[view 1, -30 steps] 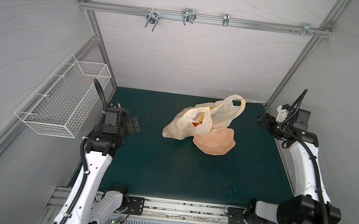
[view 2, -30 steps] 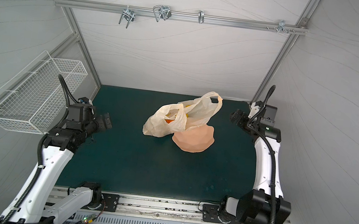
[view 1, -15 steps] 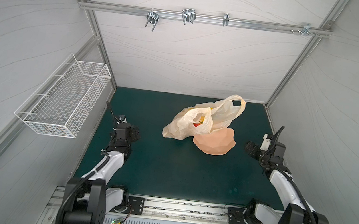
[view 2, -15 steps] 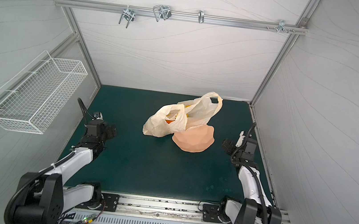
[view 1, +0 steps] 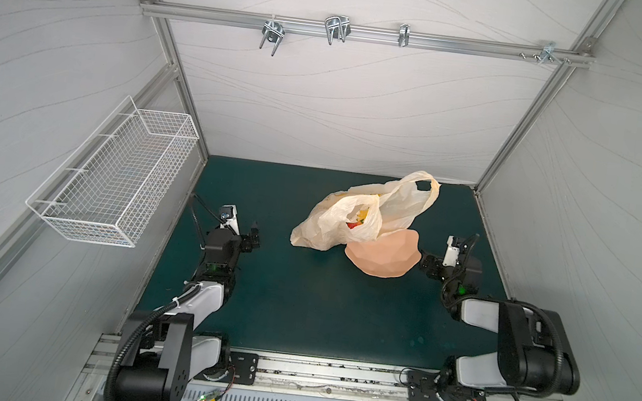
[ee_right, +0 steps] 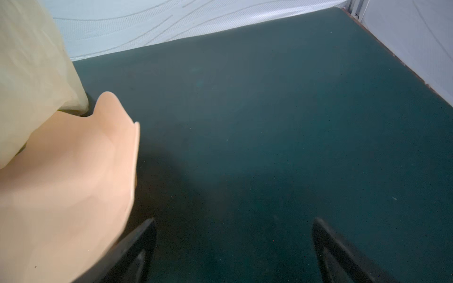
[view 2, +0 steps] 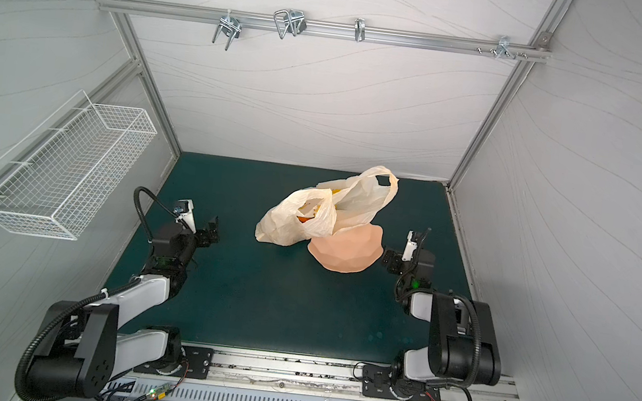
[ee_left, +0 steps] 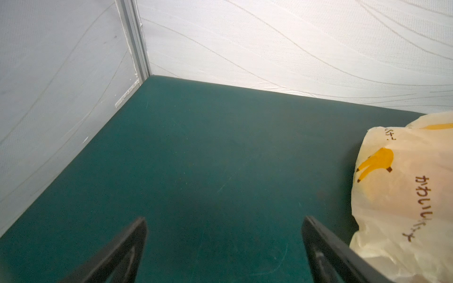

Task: Place the fruits into the plastic bag
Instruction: Reset both arms

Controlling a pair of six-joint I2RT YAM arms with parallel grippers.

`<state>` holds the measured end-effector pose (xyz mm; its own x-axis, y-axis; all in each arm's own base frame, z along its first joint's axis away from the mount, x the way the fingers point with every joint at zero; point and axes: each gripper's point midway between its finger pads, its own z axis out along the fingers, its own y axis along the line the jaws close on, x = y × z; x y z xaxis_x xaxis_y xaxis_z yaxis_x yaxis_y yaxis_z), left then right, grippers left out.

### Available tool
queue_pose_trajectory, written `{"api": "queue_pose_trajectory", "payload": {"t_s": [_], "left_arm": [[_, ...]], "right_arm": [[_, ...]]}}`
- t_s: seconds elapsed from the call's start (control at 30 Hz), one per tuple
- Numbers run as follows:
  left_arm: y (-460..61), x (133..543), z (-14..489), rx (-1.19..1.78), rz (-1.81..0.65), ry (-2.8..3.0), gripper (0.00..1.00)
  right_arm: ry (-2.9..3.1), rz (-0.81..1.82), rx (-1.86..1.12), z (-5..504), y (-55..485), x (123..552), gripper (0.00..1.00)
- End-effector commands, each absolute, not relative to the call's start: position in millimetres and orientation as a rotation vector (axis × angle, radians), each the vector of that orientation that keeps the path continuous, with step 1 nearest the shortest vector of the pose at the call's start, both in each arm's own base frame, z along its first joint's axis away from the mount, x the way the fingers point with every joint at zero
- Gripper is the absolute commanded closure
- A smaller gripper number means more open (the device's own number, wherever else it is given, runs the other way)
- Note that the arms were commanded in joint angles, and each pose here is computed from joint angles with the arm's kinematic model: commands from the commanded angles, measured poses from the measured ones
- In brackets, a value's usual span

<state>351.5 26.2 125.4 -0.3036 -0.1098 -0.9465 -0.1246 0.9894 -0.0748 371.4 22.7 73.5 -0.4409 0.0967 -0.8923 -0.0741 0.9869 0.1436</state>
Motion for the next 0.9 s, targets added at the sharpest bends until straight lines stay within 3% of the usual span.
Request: {"api": "queue_pose_trajectory", "payload": {"t_s": [0.0,0.23,0.87], "left_arm": [[14.3,368.2,135.8,-0.105,-0.026,1.819,0.0],[13.4,393.1,94.9,-0.084,-0.055,1.924,0.0],[21.1,402.7,91.0,-0.126,-0.049,1.948,0.0]], "right_arm": [[1.898,0.19,-0.049,92.5,28.9,386.7,0.01],[1.957,0.192,-0.058,86.2,32.6,398.3,0.01],[1.996,0.111,-0.125,81.4,44.9,401.7,0.01]]}}
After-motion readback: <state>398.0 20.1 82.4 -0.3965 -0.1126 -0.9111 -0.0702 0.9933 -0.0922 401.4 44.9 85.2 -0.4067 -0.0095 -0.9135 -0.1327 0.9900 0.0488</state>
